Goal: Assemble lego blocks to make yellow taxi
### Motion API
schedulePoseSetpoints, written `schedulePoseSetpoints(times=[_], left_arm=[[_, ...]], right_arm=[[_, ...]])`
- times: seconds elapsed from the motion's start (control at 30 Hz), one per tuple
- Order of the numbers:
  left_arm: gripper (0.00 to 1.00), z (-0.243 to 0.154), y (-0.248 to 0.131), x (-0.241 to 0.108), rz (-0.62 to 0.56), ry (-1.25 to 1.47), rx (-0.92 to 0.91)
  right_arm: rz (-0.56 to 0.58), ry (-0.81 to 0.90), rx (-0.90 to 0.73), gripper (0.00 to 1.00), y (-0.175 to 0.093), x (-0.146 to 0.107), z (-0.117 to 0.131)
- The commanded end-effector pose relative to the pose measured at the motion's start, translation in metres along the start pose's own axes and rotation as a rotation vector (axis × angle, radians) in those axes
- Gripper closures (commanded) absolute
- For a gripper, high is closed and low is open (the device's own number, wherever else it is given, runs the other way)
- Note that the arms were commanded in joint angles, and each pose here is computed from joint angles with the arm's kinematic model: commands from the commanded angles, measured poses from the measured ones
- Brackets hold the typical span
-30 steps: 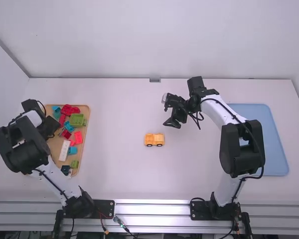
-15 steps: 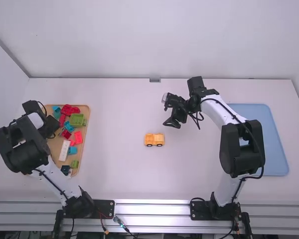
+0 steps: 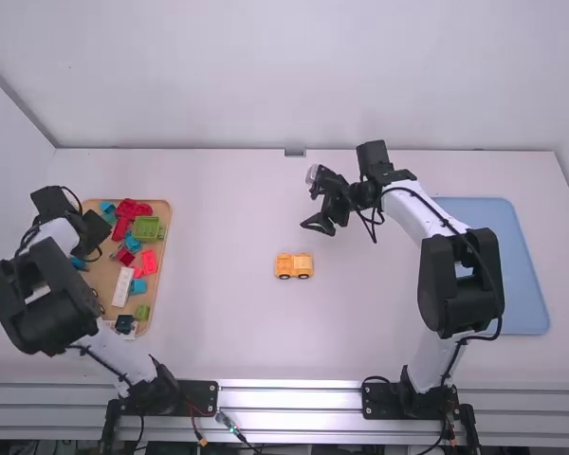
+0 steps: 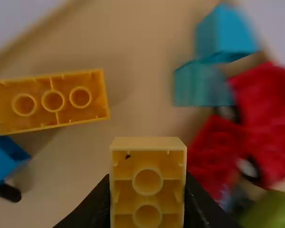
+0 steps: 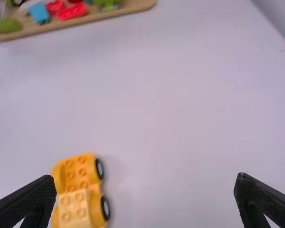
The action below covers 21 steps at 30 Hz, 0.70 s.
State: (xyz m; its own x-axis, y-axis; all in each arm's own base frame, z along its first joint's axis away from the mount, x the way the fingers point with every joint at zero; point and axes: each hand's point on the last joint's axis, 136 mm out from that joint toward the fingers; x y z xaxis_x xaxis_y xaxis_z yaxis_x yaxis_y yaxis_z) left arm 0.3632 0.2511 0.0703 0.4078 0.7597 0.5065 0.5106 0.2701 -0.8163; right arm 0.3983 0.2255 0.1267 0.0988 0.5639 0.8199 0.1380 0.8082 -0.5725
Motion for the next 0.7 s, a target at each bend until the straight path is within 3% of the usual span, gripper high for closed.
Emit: schedulePoseSetpoints(times=[0.0, 0.07, 0.13, 0.23, 0.43, 0.67], left_arm=[[0.88, -0.033, -0.044, 0.002, -0.097, 0.095, -0.119], [0.86, -0.06, -0.066, -0.008, -0.148, 0.204, -0.244], [0.89, -0.109, -0.101, -0.04, -0.187, 0.417, -0.508], [0.93, -0.151, -0.138, -0.087, -0.188, 0.599, -0.779], [0.94, -0.206, -0.176, -0.169, -0.134, 0.828, -1.171], [0.96, -0.249, -0.21, -0.25, -0.086, 1.055, -1.613]], right_arm=[[-0.038, 0.136, 0.007, 0.01, 0.002, 0.008, -0.001], [-0.067, 0.151, 0.0, 0.01, 0.001, 0.015, -0.005], [-0.116, 0.156, 0.015, 0.01, 0.001, 0.025, -0.006], [-0.203, 0.114, 0.088, 0.01, -0.003, 0.041, 0.005], [-0.393, 0.015, 0.258, 0.01, -0.017, 0.071, 0.035], [-0.455, -0.021, 0.354, 0.01, -0.016, 0.083, 0.059]])
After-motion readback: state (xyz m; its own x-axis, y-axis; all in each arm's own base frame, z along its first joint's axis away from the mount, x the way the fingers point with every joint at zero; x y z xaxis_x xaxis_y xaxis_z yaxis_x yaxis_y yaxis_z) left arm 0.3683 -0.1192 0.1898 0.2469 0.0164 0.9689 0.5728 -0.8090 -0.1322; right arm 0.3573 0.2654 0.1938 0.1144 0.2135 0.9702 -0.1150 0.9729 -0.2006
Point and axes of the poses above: each hand's point on the last joint's axis, 136 mm out from that joint toward the fingers, its own y axis out along the fingers, its own z axis along the line the jaws close on, x = y × z, and after that the axes turned 4 degrees about -y, right-handed
